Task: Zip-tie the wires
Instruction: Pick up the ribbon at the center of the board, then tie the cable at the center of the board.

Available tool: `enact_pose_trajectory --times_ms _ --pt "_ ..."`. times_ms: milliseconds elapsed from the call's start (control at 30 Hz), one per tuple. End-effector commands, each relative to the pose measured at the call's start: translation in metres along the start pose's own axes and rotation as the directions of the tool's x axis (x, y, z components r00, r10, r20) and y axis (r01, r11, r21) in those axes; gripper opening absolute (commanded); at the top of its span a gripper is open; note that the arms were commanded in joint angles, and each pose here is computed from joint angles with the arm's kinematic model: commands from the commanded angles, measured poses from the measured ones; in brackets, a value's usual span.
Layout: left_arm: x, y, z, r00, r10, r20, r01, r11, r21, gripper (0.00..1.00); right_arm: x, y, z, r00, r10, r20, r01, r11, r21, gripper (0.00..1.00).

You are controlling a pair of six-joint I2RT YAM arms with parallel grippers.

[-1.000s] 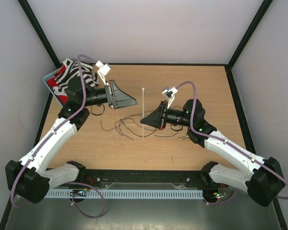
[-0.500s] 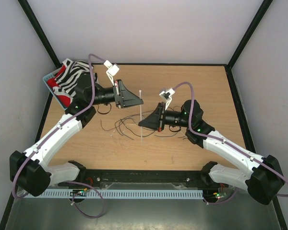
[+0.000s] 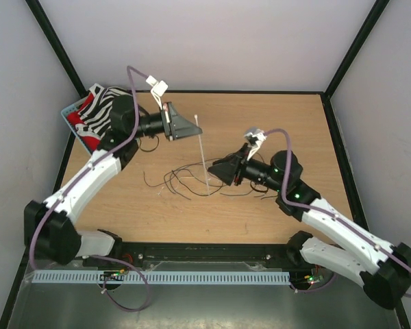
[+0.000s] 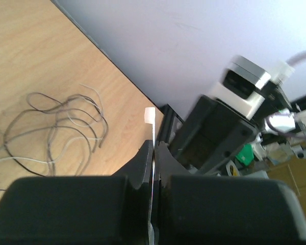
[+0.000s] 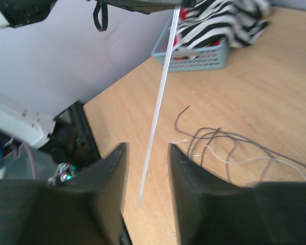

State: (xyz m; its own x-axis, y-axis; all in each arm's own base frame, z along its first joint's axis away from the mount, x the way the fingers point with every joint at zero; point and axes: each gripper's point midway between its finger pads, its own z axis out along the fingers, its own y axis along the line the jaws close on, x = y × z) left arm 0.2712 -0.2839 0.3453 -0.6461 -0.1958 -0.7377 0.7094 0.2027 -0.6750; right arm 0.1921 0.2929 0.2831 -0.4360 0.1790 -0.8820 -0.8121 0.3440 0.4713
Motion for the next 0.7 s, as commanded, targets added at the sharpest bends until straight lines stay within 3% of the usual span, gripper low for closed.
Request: enact_pose_trajectory --times_ms 0,100,200,300,433,667 --pt "-0.035 0.021 0.005 1.000 0.004 0.007 -0.004 1.000 0.018 0.00 -0.018 -0.042 -0.033 0.979 -0.179 0.101 0.144 0.948 0.284 0.59" --pt "-0.047 0.054 0.012 0.999 -0.031 -0.009 0.031 1.000 -0.001 0.00 -0.022 -0.054 -0.057 0.957 -0.257 0.138 0.187 0.904 0.384 0.80" --pt "-0.054 0.096 0.017 1.000 -0.013 -0.008 0.013 0.999 -0.043 0.00 -0.021 -0.061 -0.075 0.942 -0.304 0.144 0.211 0.868 0.449 0.91" --pt "-0.061 0.143 0.014 1.000 -0.019 -0.010 0.018 0.996 -0.082 0.00 -0.016 -0.064 -0.085 0.940 -0.317 0.125 0.224 0.852 0.473 0.93" --pt "-0.063 0.196 0.011 0.995 0.096 -0.018 -0.097 0.985 -0.143 0.00 -0.007 -0.069 -0.091 0.941 -0.321 0.107 0.233 0.844 0.483 0.94" --pt "-0.065 0.263 0.030 0.985 0.168 -0.043 -0.173 0.970 -0.171 0.00 -0.004 -0.063 -0.088 0.938 -0.332 0.097 0.258 0.857 0.445 0.94"
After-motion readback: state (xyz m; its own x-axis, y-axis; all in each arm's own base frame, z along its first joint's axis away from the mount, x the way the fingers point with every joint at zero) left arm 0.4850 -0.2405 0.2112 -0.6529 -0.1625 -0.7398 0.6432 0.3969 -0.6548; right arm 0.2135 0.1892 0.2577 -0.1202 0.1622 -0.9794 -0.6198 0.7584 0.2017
